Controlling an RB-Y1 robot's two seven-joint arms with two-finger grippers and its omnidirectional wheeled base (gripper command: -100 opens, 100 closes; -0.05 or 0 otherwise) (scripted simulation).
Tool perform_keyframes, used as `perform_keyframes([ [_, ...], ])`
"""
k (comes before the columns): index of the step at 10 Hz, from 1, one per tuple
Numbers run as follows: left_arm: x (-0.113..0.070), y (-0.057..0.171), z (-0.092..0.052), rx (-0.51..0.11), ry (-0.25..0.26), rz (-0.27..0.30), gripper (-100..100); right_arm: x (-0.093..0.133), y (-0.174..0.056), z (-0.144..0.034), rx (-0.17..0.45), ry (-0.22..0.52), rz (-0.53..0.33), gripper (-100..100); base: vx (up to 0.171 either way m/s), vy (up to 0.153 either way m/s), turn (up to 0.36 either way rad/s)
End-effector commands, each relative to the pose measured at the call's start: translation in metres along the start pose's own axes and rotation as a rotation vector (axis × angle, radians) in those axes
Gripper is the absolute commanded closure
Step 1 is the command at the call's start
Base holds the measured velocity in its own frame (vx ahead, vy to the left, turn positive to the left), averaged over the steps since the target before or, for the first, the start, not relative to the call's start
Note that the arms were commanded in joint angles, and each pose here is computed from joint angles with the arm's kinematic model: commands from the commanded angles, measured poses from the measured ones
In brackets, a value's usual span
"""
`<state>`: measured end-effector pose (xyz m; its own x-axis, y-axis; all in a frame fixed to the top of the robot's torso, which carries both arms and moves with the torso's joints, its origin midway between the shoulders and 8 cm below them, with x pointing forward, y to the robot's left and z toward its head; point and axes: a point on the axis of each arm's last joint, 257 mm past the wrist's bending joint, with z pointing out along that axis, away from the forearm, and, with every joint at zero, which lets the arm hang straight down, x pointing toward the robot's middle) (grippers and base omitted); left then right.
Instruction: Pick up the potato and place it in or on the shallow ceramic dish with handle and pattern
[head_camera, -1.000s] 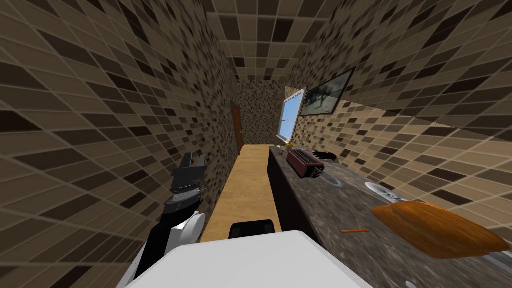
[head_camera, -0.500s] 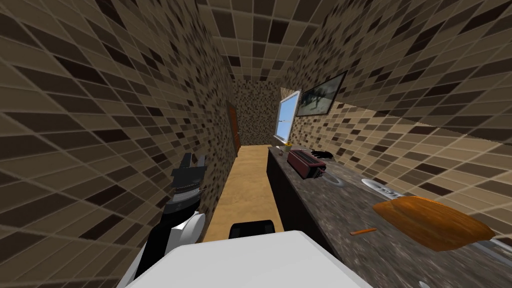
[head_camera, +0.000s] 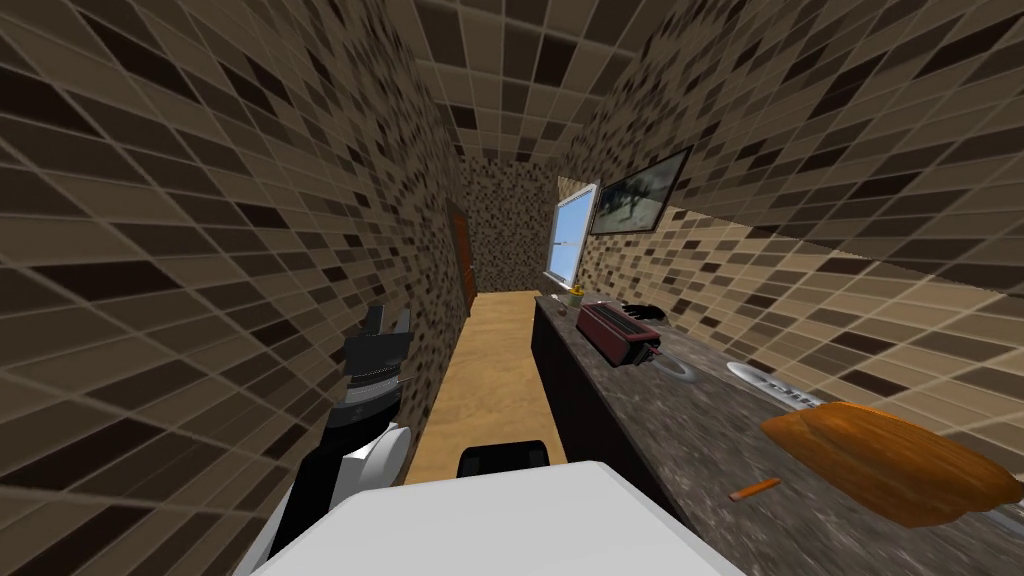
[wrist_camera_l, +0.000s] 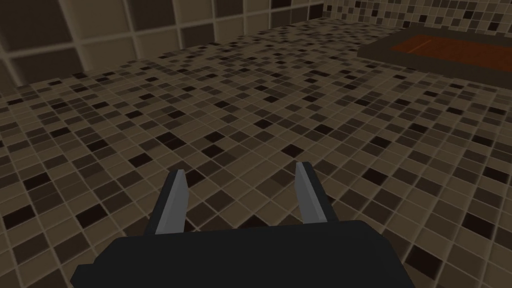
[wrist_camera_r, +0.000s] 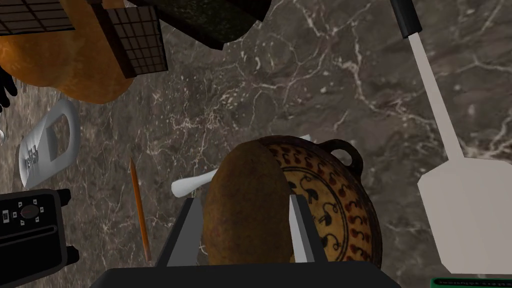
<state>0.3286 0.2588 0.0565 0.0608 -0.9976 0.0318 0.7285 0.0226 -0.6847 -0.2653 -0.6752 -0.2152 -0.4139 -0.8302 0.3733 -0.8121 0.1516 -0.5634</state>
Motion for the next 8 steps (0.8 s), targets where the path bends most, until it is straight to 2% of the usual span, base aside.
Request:
perform_keyframes([
  [1,0.000,0.000,0.000,0.000,0.000,0.000,0,-0.008,0.010,-0.007,-0.046,-0.027,0.010,100,0.136,0.007,-0.039],
  [3,0.000,0.000,0.000,0.000,0.000,0.000,0,-0.017,0.024,-0.016,-0.110,-0.065,0.019,100,0.131,-0.009,-0.040],
  [4,0.000,0.000,0.000,0.000,0.000,0.000,0,-0.018,0.027,-0.018,-0.125,-0.074,0.019,100,0.097,-0.008,-0.019],
  [5,0.000,0.000,0.000,0.000,0.000,0.000,0,-0.018,0.024,-0.016,-0.113,-0.067,0.016,100,0.036,0.000,-0.005],
  [6,0.000,0.000,0.000,0.000,0.000,0.000,0,-0.018,0.025,-0.016,-0.116,-0.068,0.018,-100,0.008,0.000,0.002],
  [8,0.000,0.000,0.000,0.000,0.000,0.000,0,-0.018,0.025,-0.016,-0.116,-0.068,0.018,-100,0.000,0.000,0.000],
])
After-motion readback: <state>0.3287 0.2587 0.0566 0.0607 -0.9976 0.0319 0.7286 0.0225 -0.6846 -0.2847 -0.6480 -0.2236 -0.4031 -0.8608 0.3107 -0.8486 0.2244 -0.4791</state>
